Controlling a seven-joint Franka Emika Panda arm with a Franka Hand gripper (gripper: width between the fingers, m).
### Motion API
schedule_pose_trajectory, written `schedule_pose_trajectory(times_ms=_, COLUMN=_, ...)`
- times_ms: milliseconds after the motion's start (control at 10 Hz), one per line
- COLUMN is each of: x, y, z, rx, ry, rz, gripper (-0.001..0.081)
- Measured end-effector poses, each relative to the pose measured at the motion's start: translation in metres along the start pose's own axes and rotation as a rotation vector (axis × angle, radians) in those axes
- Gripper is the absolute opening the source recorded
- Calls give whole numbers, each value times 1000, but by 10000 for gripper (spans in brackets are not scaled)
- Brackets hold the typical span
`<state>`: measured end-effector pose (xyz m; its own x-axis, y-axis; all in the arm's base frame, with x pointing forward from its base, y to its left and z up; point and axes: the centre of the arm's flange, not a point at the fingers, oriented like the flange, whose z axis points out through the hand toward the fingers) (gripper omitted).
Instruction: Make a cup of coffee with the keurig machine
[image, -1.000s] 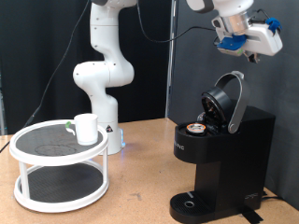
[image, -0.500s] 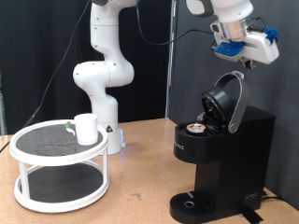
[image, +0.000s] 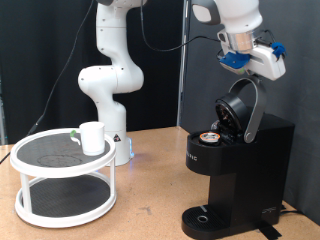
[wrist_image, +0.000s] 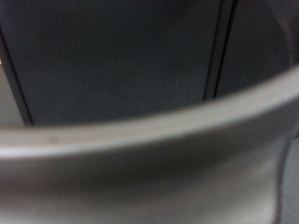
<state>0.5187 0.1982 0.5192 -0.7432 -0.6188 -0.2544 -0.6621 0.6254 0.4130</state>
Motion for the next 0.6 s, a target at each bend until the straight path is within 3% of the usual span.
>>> schedule_pose_trajectory(times_ms=400, x=21, y=-13, z=-24, rx=26, ry=-27, rz=21, gripper=0)
schedule_pose_trajectory(times_ms=600, x=39, y=-28, z=-40, rx=44, ry=-11, rz=49, gripper=0)
